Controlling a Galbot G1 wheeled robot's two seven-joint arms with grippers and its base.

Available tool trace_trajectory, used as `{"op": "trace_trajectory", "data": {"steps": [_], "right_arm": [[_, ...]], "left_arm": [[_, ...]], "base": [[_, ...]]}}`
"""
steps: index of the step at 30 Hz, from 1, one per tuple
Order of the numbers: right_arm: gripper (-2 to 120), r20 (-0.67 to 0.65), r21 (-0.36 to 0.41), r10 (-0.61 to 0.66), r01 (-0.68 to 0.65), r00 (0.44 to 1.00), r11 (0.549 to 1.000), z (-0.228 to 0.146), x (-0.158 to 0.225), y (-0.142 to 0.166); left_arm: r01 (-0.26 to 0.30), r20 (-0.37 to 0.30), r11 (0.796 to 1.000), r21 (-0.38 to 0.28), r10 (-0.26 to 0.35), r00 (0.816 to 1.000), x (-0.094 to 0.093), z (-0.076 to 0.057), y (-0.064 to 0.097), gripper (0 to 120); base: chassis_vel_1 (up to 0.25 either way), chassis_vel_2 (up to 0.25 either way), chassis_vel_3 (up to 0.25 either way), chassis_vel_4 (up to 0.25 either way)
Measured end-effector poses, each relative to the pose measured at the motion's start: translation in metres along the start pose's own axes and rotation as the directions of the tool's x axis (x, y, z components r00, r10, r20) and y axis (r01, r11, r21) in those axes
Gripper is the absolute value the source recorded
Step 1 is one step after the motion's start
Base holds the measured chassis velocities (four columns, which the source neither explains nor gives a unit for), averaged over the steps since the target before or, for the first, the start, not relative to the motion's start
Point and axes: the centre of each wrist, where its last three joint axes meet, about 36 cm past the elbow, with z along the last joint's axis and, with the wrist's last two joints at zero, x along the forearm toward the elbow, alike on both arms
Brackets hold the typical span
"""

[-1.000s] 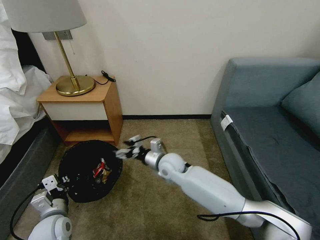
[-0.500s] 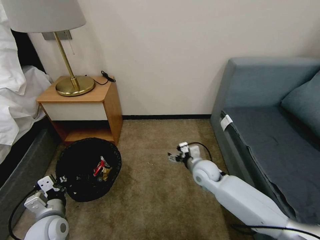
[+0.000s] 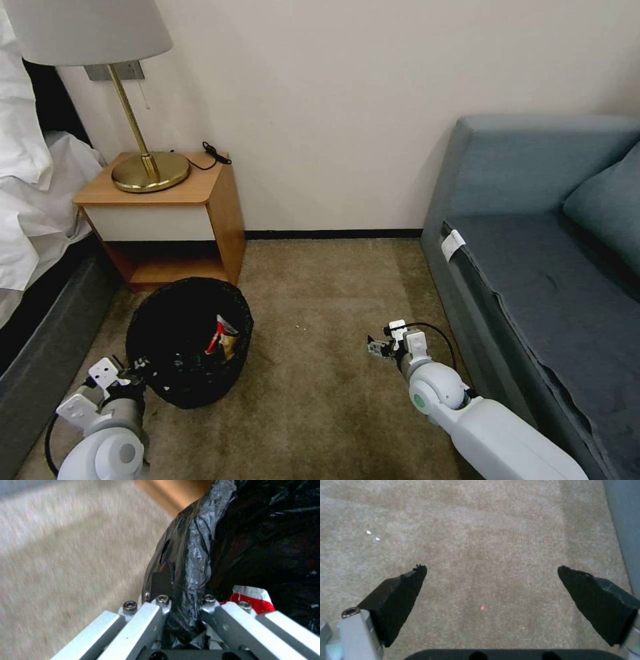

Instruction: Pick up the trash bin, then pick up the garbage on the floor and place it into the trash bin.

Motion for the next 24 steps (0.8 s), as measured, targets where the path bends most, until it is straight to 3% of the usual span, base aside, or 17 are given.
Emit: {"op": "trace_trajectory", "data": {"steps": [2, 6, 16, 22, 23, 24], "right_arm": [[100, 0.003, -0.002, -0.003, 0.003, 1.0, 1.0, 0.0001, 0.0006, 0.0002], [100, 0.018, -0.011, -0.02, 0.02, 1.0, 1.0, 0.0019, 0.0034, -0.0004], [100, 0.039, -0.023, -0.045, 0.045, 0.998, 0.999, 0.0054, 0.0042, 0.0034], [100, 0.042, -0.028, -0.058, 0.06, 0.997, 0.998, 0.0064, 0.0071, 0.0081], [100, 0.042, -0.028, -0.058, 0.06, 0.997, 0.998, 0.0064, 0.0071, 0.0081], [100, 0.043, -0.027, -0.057, 0.059, 0.997, 0.998, 0.0067, 0.008, 0.0081]], "left_arm": [[0.003, -0.019, 1.0, 0.011, -0.003, 1.0, -0.0006, 0.0001, -0.0007, 2], [0.037, -0.122, 0.997, 0.063, -0.029, 0.992, -0.0041, -0.0005, -0.0011, 2], [0.084, -0.154, 0.995, 0.052, -0.075, 0.985, -0.0091, 0.0009, 0.0046, 4], [0.095, -0.14, 0.995, 0.022, -0.091, 0.986, -0.0083, -0.0009, 0.0037, 30], [0.095, -0.14, 0.995, 0.022, -0.091, 0.986, -0.0083, -0.0009, 0.0037, 30], [0.109, -0.112, 0.994, -0.015, -0.11, 0.988, -0.0084, -0.0005, 0.0043, 37]], "base": [[0.0, 0.0, 0.0, 0.0], [0.0, 0.0, 0.0, 0.0], [0.0, 0.0, 0.0, 0.0], [0.0, 0.0, 0.0, 0.0], [0.0, 0.0, 0.0, 0.0], [0.0, 0.0, 0.0, 0.0]]}}
